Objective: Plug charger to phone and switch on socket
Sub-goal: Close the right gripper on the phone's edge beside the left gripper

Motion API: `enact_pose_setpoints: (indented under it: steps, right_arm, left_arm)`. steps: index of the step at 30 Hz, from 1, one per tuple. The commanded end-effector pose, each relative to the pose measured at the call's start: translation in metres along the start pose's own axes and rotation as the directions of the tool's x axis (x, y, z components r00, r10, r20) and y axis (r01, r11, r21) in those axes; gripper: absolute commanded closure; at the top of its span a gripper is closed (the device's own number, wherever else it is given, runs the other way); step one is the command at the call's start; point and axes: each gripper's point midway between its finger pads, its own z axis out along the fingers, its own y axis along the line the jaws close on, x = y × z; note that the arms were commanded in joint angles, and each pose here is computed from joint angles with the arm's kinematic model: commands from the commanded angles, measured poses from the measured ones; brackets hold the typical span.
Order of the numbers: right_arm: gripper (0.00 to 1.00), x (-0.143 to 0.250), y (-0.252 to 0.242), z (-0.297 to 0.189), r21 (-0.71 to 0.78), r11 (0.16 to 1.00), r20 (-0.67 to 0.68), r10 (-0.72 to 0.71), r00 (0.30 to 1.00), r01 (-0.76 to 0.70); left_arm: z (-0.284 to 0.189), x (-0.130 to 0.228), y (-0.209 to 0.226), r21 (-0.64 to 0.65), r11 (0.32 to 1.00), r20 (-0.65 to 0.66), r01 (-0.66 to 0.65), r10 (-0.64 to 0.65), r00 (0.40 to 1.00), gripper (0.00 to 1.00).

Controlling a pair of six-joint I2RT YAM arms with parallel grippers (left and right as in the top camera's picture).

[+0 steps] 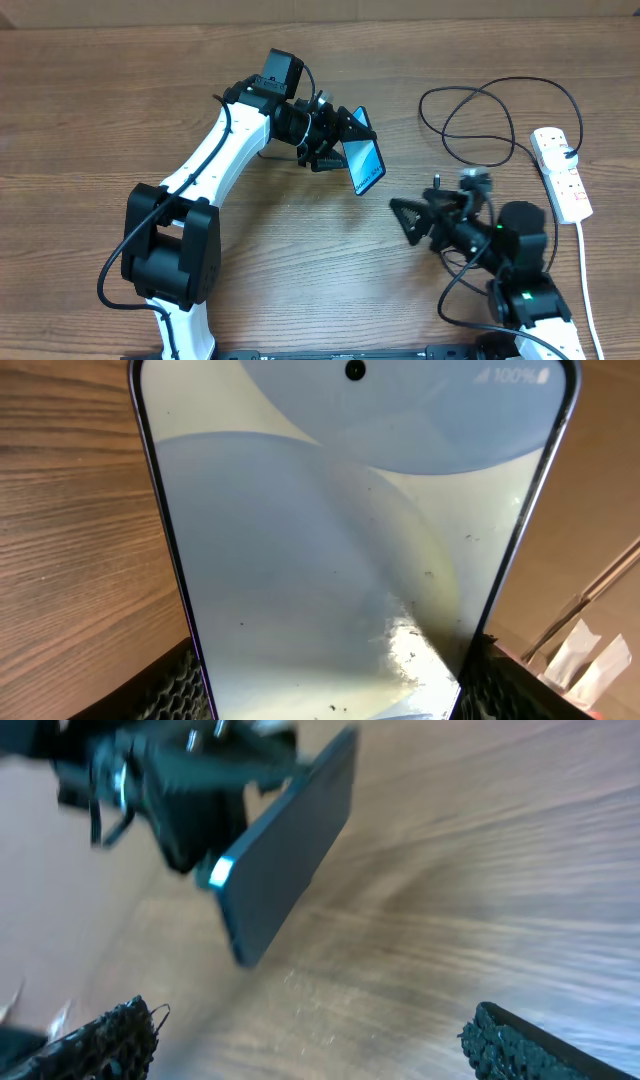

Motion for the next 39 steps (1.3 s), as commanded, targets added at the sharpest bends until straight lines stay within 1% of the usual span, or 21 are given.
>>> enact_pose_setpoints:
  steps: [1,6,10,13,17,20,32,34,37,39]
  right_arm:
    - [0.0,-0.007,0.009,0.01,0.019,0.997,0.016,-0.074,0.997,0.074]
    - [0.0,-0.014,0.024,0.029,0.028,0.989,0.073,-0.15,0.986,0.149]
    - [0.0,-0.012,0.031,0.048,0.023,0.984,0.087,-0.177,0.98,0.176]
    - [0.0,-0.015,0.03,0.061,0.019,0.99,0.111,-0.14,0.984,0.139]
    - [0.0,-0.024,0.016,0.071,0.063,0.997,0.163,-0.064,0.985,0.054]
    - [0.0,-0.027,0.014,0.077,0.048,0.999,0.189,-0.018,0.982,0.009]
    - [0.0,-0.031,0.012,0.09,0.01,0.999,0.227,0.047,0.973,-0.05]
    - [0.05,-0.032,0.012,0.09,0.012,0.999,0.229,0.046,0.972,-0.05]
    - [0.14,-0.032,0.012,0.09,0.012,0.999,0.229,0.046,0.972,-0.05]
    - [0.15,-0.032,0.012,0.09,0.012,0.999,0.229,0.046,0.972,-0.05]
  left_arm:
    - [-0.003,-0.006,-0.007,0.0,1.0,0.028,0.025,-0.025,0.999,0.47]
    - [-0.003,-0.01,-0.003,-0.015,0.998,0.051,0.065,-0.065,0.997,0.48]
    - [-0.003,-0.011,-0.005,-0.01,0.997,0.054,0.078,-0.077,0.996,0.48]
    - [-0.003,-0.011,-0.005,-0.008,0.997,0.054,0.081,-0.08,0.995,0.48]
    - [-0.003,-0.011,-0.005,-0.007,0.997,0.051,0.081,-0.081,0.995,0.48]
    - [-0.002,-0.01,-0.006,-0.008,0.997,0.05,0.08,-0.079,0.996,0.48]
    - [-0.001,-0.011,-0.005,-0.015,0.997,0.058,0.077,-0.076,0.995,0.49]
    - [0.0,-0.01,-0.006,-0.016,0.997,0.055,0.076,-0.075,0.996,0.48]
    - [0.004,-0.007,-0.006,-0.026,0.997,0.053,0.068,-0.067,0.996,0.48]
    - [0.008,-0.005,-0.007,-0.031,0.998,0.052,0.059,-0.057,0.997,0.48]
